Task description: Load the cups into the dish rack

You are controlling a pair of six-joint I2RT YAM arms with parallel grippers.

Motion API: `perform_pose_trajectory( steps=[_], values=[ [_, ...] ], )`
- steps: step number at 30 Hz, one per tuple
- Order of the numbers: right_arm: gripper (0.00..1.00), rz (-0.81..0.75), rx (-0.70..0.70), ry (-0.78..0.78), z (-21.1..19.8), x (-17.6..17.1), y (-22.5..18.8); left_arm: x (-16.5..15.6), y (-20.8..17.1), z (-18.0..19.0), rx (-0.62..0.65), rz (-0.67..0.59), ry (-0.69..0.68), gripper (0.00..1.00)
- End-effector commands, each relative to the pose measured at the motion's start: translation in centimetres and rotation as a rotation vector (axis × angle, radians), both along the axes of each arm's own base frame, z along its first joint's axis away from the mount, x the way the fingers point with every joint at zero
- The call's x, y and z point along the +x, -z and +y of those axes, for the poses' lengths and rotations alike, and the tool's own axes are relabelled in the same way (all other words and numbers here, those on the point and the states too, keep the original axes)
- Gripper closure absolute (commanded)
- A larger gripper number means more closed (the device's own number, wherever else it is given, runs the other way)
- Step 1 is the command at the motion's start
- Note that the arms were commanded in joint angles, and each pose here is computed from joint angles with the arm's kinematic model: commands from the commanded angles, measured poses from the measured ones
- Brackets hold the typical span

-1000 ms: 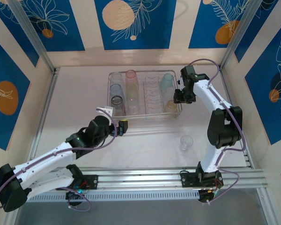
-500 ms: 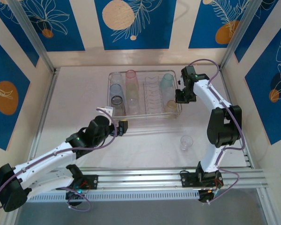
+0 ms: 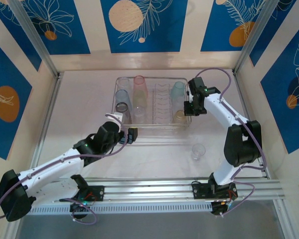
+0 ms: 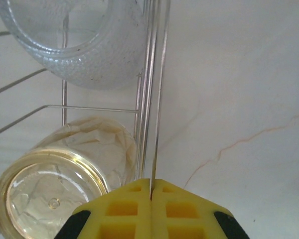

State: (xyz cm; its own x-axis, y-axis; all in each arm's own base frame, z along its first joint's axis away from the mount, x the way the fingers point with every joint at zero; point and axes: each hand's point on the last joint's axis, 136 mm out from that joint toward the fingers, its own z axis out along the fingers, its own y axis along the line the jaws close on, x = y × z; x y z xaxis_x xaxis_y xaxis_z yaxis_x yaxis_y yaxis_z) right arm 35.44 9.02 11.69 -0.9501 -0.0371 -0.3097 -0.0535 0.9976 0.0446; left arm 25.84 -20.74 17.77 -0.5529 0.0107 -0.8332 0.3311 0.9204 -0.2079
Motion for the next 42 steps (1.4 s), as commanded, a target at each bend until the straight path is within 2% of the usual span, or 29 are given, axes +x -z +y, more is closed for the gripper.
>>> perform_pose_trajectory(
  steps=[1,12,17,18,21,23,33,36,42],
  values=[
    [1.00,0.147,0.036,-0.041,1.4,-4.9,1.5,0.6,-1.6,-0.9,-0.019,-0.030,0.024,0.04],
    [1.00,0.191,-0.017,-0.074,1.1,-10.7,1.0,0.7,-1.2,-1.2,-0.023,-0.020,0.023,0.04],
    [1.00,0.149,-0.016,-0.033,-0.5,-11.1,-0.1,0.7,-1.2,-1.3,-0.025,-0.019,0.025,0.04],
    [0.97,0.138,-0.001,-0.017,-0.8,-10.8,-0.4,0.7,-1.2,-1.3,-0.025,-0.019,0.026,0.04],
    [0.70,0.138,0.076,0.022,-0.9,-10.2,-0.9,0.7,-1.2,-1.4,-0.028,-0.019,0.029,0.04],
    [0.61,0.130,0.105,0.034,-0.7,-9.6,-1.7,0.6,-1.0,-1.3,-0.025,-0.015,0.030,0.04],
    [0.36,0.008,0.140,-0.002,1.3,-3.3,-8.6,0.3,-1.2,-0.4,-0.008,-0.035,0.015,0.04],
    [0.33,-0.002,0.118,-0.024,1.8,-0.8,-9.0,0.2,-1.0,-0.1,0.006,-0.032,0.013,0.04],
    [0.24,0.059,0.028,-0.065,1.8,2.7,-7.2,-0.2,-0.9,0.9,0.027,-0.037,-0.001,0.03]
  ],
)
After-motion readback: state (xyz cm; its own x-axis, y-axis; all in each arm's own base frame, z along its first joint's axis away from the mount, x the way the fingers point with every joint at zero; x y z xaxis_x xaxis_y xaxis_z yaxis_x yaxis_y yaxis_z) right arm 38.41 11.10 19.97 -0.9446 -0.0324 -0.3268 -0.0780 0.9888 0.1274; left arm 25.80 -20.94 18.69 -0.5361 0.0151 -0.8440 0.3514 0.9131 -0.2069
